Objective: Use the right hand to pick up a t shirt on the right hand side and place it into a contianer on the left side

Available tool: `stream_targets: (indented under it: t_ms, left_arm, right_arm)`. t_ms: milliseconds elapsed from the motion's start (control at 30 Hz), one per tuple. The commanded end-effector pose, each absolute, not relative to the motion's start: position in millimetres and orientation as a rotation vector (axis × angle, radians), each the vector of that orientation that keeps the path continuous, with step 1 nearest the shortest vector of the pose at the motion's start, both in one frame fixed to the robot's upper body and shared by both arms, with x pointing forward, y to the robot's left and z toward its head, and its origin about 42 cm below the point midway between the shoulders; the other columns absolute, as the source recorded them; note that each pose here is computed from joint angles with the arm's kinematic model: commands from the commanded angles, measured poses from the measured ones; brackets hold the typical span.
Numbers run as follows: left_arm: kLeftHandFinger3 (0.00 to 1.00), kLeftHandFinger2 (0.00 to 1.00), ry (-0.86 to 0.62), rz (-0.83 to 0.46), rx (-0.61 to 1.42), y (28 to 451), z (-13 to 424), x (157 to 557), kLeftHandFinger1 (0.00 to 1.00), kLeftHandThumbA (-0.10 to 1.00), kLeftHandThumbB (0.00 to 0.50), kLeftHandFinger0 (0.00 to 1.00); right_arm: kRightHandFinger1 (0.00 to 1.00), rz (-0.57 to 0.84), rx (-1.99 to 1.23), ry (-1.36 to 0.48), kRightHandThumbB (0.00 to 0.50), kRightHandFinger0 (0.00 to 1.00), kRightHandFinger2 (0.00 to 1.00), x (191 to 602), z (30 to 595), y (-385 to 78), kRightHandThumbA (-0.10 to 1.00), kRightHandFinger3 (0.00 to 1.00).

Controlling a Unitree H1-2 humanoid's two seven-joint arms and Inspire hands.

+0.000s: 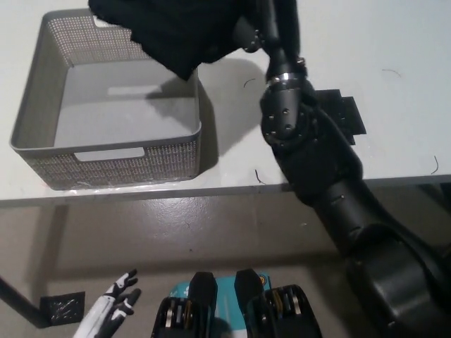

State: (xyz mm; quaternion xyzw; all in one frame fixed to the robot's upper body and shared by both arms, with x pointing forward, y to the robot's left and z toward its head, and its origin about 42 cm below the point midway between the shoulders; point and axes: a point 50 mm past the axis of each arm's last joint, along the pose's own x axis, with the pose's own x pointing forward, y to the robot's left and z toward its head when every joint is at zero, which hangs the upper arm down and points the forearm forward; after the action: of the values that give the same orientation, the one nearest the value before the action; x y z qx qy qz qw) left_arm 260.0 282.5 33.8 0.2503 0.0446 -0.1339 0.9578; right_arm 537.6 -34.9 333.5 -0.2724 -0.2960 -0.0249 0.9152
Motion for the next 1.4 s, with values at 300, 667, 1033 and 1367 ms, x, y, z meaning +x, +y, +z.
stream_targets:
  t_ms: [300,667,1033,1367]
  left_arm:
    - [1.0,1.0,0.04,-0.343,0.494,248,35,264,0.83,1.0,0.491,0.75]
    - [1.0,1.0,0.052,-0.406,0.509,234,42,268,0.88,1.0,0.477,0.91]
    - [1.0,1.0,0.074,-0.407,0.506,236,40,261,0.91,1.0,0.47,0.93]
    - [1.0,1.0,0.084,-0.391,0.506,239,34,255,0.93,1.0,0.467,0.93]
  right_arm:
    - [0.48,0.043,-0.565,-0.733,0.225,0.46,0.64,528,391,35,-0.1,0.64]
    - [0.51,0.154,-0.581,-0.689,0.196,0.54,0.68,512,392,81,-0.1,0.71]
    - [1.0,0.322,-0.799,-0.577,0.5,1.0,1.0,512,388,95,0.8,1.0]
    - [1.0,0.368,-0.866,-0.503,0.5,1.0,1.0,517,378,79,0.87,1.0]
